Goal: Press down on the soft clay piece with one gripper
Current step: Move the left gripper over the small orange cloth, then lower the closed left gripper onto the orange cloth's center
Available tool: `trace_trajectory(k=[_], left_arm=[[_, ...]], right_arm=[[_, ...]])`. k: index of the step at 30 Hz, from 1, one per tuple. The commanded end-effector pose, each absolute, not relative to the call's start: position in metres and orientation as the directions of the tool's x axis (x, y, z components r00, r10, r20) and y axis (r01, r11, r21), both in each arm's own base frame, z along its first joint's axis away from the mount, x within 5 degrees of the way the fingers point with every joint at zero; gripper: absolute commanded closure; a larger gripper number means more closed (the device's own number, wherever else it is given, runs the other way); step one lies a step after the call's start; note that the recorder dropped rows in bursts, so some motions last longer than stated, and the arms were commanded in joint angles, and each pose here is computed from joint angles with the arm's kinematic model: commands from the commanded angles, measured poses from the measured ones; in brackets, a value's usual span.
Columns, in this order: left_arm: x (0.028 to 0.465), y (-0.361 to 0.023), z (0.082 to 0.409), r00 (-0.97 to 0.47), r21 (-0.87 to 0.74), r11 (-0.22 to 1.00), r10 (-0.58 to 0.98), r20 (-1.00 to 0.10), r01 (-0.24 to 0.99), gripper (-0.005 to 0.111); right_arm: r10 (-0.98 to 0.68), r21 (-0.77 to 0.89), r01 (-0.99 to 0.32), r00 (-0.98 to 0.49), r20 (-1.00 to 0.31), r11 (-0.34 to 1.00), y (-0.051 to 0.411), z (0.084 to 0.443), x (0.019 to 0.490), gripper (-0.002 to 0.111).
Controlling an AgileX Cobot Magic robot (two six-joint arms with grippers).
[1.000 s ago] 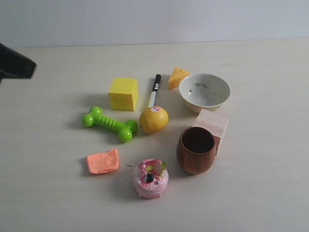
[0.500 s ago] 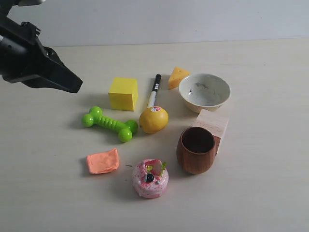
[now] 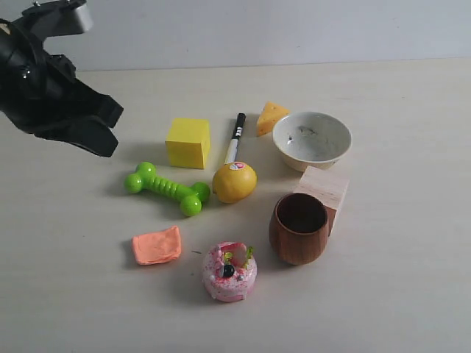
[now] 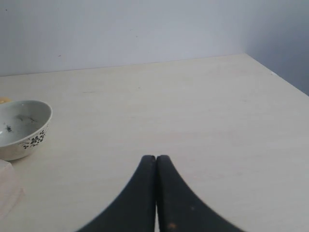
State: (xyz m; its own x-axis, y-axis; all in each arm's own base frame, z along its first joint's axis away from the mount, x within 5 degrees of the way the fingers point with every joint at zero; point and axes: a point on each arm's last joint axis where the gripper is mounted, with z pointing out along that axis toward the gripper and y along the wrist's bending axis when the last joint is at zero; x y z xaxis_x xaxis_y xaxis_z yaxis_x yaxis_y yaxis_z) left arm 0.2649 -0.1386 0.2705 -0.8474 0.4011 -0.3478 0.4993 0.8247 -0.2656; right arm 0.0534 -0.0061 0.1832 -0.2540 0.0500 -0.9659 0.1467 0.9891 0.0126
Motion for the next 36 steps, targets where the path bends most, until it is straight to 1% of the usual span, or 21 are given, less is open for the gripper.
trace_trajectory(k=[1,4,5,11,15,22,30,36], left_arm=[[0.275,-0.165,0.267,-0.859,-0.238,0.832,0.445,-0.254,0.501,0.107],[0.279,-0.188,0.247,-0.845,-0.241,0.810,0.509,-0.163,0.535,0.107],[0.283,-0.196,0.232,-0.836,-0.225,0.805,0.535,-0.124,0.549,0.107],[0.295,-0.200,0.194,-0.830,-0.188,0.812,0.556,-0.041,0.553,0.107],[0.298,-0.201,0.178,-0.828,-0.182,0.815,0.560,0.004,0.550,0.107],[0.299,-0.204,0.167,-0.830,-0.191,0.818,0.556,0.028,0.542,0.107],[0.285,-0.215,0.151,-0.831,-0.177,0.819,0.556,0.007,0.547,0.107],[0.285,-0.212,0.149,-0.853,-0.147,0.846,0.521,0.022,0.513,0.107]], right_arm=[[0.042,0.005,0.152,-0.244,-0.969,0.988,-0.007,0.183,0.053,0.108],[0.042,0.005,0.152,-0.244,-0.969,0.988,-0.007,0.183,0.053,0.108],[0.042,0.005,0.152,-0.244,-0.969,0.988,-0.007,0.183,0.053,0.108],[0.042,0.005,0.152,-0.244,-0.969,0.988,-0.007,0.183,0.053,0.108],[0.042,0.005,0.152,-0.244,-0.969,0.988,-0.007,0.183,0.053,0.108],[0.042,0.005,0.152,-0.244,-0.969,0.988,-0.007,0.183,0.053,0.108],[0.042,0.005,0.152,-0.243,-0.969,0.988,-0.007,0.183,0.053,0.108],[0.042,0.005,0.152,-0.243,-0.969,0.988,-0.007,0.183,0.053,0.108]])
